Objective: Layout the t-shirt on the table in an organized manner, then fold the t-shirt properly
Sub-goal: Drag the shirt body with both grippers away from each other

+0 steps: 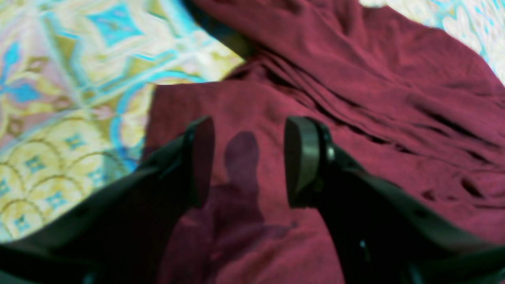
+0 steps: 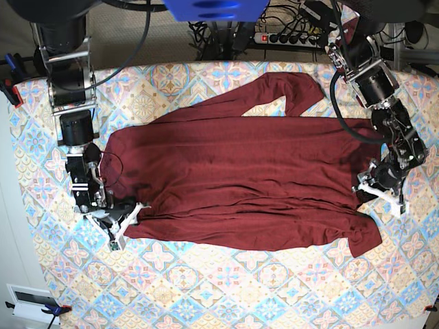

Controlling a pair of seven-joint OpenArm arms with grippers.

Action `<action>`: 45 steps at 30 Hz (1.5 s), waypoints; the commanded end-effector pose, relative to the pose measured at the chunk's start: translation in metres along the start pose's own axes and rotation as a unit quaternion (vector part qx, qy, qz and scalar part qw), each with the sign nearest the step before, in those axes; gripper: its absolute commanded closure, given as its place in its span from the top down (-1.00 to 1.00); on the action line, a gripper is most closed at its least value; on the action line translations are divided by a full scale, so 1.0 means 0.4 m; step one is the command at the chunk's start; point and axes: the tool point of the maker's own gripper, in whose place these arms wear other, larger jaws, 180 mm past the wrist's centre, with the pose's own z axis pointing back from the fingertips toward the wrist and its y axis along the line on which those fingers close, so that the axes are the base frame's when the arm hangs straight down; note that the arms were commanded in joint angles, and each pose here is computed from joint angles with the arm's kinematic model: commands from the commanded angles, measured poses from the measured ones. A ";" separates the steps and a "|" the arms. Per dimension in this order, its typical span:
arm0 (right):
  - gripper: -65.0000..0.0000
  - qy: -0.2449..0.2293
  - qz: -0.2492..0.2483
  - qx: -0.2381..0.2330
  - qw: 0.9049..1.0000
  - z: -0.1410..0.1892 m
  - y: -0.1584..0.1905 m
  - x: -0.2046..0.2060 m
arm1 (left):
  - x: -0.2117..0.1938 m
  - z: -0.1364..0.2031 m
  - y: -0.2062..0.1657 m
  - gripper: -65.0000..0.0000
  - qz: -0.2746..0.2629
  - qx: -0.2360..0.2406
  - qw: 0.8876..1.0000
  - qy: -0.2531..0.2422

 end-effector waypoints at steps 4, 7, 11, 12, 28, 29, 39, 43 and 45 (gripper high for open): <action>-0.36 -0.029 0.003 -0.016 0.999 -0.004 -0.045 0.062 | 0.063 0.016 0.000 -0.12 -0.006 -0.003 0.999 -0.035; -0.36 -0.021 0.008 -0.022 1.000 -0.016 -0.057 0.051 | 0.048 0.016 0.006 -0.12 -0.007 0.000 1.000 -0.028; -0.21 0.006 0.022 -0.028 0.999 -0.029 -0.063 0.018 | 0.028 0.016 0.013 -0.12 -0.007 0.002 1.000 -0.021; -0.16 0.007 0.025 -0.027 0.999 -0.029 -0.062 0.018 | 0.026 0.016 0.014 -0.12 -0.007 0.002 1.000 -0.020; -1.00 -0.026 0.068 -0.034 0.997 -0.027 -0.078 0.027 | -0.024 0.020 0.009 -0.12 0.018 -0.022 1.000 -0.012; -0.95 -0.032 0.067 -0.040 0.996 -0.020 -0.097 0.032 | -0.026 0.020 0.010 -0.12 0.017 -0.022 1.000 -0.011; -1.00 -0.159 -0.070 -0.129 0.976 0.113 -0.328 0.206 | -0.040 0.021 0.015 -0.12 0.018 -0.020 1.000 -0.007; -0.96 -0.142 -0.032 -0.205 0.968 0.156 -0.418 0.199 | -0.036 0.020 0.014 -0.12 0.018 -0.020 1.000 -0.009; -0.82 -0.122 0.006 -0.225 0.967 0.160 -0.431 0.190 | -0.033 0.019 0.010 -0.12 0.018 -0.022 1.000 -0.011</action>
